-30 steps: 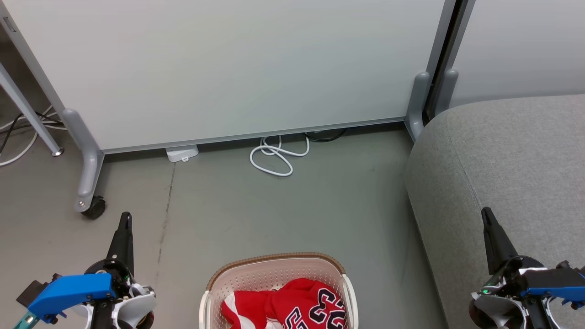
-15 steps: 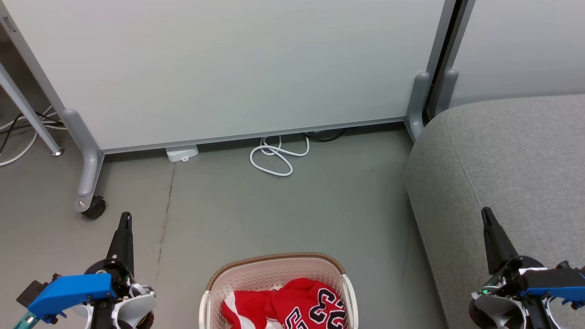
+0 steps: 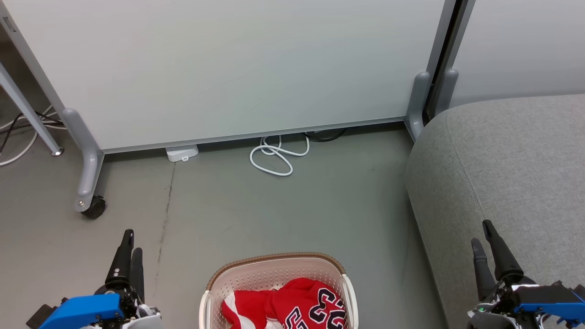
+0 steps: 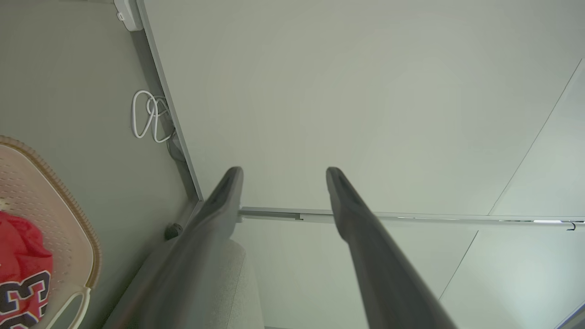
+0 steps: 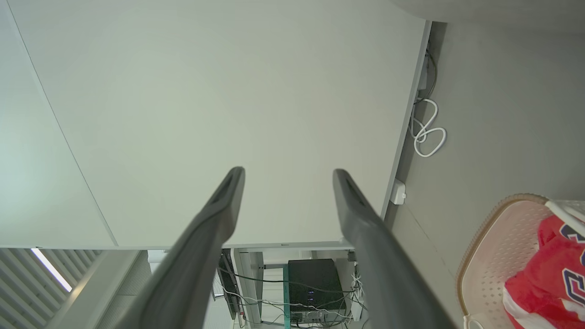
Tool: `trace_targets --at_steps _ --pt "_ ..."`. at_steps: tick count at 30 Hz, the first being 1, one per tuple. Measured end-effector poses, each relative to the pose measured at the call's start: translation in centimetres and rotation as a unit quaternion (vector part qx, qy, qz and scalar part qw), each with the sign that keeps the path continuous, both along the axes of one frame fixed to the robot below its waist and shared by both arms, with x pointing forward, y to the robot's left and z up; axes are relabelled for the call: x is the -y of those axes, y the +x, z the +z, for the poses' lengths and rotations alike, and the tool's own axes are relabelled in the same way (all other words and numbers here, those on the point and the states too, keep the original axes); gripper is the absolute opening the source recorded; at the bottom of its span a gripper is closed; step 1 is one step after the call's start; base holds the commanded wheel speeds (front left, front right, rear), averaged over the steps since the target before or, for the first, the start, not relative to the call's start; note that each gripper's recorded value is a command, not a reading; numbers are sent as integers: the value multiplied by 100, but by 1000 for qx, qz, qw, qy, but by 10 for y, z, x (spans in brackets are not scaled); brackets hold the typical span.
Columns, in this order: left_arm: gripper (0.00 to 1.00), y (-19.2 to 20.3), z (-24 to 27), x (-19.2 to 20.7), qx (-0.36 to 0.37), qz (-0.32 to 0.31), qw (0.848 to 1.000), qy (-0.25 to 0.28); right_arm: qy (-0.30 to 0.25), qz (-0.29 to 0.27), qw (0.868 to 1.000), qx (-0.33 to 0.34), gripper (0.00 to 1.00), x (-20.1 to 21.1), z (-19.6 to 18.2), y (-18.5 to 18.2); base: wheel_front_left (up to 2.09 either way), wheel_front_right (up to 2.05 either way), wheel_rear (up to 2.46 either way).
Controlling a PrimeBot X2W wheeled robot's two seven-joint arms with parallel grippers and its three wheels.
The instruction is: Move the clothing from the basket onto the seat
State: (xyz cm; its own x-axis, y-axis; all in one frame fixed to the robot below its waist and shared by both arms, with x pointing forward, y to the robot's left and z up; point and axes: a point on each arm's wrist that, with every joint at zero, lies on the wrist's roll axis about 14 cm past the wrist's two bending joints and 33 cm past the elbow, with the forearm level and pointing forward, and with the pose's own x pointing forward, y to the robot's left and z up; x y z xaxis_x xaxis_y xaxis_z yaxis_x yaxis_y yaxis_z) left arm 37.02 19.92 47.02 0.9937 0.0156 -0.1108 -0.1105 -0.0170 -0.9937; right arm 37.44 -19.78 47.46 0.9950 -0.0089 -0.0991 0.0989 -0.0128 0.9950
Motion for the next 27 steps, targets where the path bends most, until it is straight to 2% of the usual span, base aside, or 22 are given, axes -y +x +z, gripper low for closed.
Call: trace_targets --at_steps 7,9,11,12,16,27 --pt "100 1 4 -2 6 9 1000 18 -18 -7 1000 3 100 0 3 1 0 0 0" --pt "100 3 7 -3 9 12 999 44 -48 -5 999 7 100 -1 6 3 0 0 0" --pt "100 3 7 -3 9 12 999 44 -48 -5 999 7 100 -1 6 3 0 0 0" --pt "100 5 13 -4 15 11 996 83 -87 -1 996 15 100 -3 12 4 0 0 0" --pt "100 6 16 -3 19 9 994 107 -107 2 994 18 100 -5 14 5 0 0 0" --pt "100 11 26 11 27 -18 967 253 -232 25 972 41 100 -20 27 9 0 0 0"
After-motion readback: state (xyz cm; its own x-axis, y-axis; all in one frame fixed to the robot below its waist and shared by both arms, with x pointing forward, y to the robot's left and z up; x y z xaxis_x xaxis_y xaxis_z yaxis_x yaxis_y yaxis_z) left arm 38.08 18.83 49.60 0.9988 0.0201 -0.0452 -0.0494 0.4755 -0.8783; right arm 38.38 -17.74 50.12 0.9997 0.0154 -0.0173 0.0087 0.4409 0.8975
